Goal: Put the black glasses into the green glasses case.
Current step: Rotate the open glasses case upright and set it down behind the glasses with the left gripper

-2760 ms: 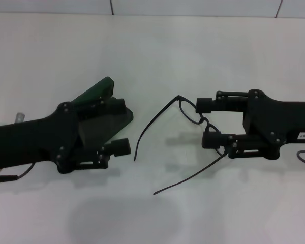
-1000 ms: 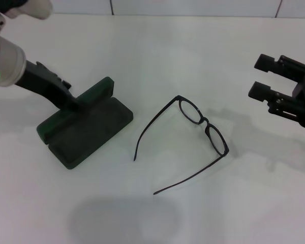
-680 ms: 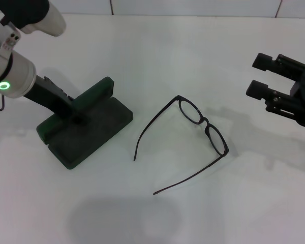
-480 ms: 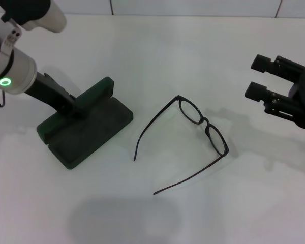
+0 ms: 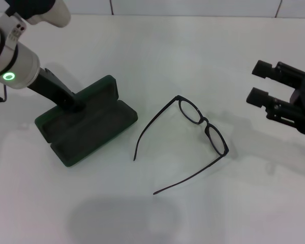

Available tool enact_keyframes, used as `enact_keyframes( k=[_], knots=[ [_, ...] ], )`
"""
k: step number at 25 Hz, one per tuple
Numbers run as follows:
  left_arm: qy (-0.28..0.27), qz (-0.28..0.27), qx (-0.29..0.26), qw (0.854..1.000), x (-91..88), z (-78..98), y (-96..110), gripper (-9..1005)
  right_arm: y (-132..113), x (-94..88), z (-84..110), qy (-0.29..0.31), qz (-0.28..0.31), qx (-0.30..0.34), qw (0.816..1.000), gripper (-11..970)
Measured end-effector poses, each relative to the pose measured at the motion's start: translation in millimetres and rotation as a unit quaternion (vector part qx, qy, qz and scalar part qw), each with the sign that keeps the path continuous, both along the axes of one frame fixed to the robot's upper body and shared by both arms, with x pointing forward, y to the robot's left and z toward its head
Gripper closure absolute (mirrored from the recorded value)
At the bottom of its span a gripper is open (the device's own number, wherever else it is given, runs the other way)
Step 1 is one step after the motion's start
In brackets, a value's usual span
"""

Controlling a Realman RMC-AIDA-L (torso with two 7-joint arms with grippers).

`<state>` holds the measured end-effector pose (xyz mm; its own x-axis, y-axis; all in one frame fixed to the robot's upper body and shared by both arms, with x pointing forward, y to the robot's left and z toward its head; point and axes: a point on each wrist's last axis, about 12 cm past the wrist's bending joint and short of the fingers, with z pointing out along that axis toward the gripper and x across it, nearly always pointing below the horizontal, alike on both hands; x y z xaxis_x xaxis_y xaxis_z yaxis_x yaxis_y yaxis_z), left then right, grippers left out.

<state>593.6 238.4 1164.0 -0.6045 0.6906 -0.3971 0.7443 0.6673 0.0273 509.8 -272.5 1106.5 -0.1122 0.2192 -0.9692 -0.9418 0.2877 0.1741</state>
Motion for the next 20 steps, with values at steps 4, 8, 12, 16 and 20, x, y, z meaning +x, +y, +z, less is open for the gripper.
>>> enact_keyframes(
  k=[4,8,12,16,20],
  knots=[
    [-0.006,-0.002,0.001,1.0,0.9,3.3,-1,764,0,-7.8,1.4,-0.004,0.038,-0.001,0.999,283],
    [-0.038,-0.016,0.004,0.999,7.4,14.2,-7,797,5,-21.7,12.2,-0.025,0.165,-0.015,0.986,283],
    [-0.111,-0.065,0.005,0.992,22.5,35.0,-27,796,11,-29.8,22.2,-0.032,0.26,-0.001,0.965,283],
    [-0.186,-0.148,0.026,0.971,35.5,47.5,-62,797,13,-33.3,21.3,-0.03,0.268,0.007,0.963,283],
    [-0.221,-0.228,0.059,0.946,37.8,40.9,-98,796,9,-40.0,16.5,-0.022,0.254,0.014,0.967,284]
  ],
)
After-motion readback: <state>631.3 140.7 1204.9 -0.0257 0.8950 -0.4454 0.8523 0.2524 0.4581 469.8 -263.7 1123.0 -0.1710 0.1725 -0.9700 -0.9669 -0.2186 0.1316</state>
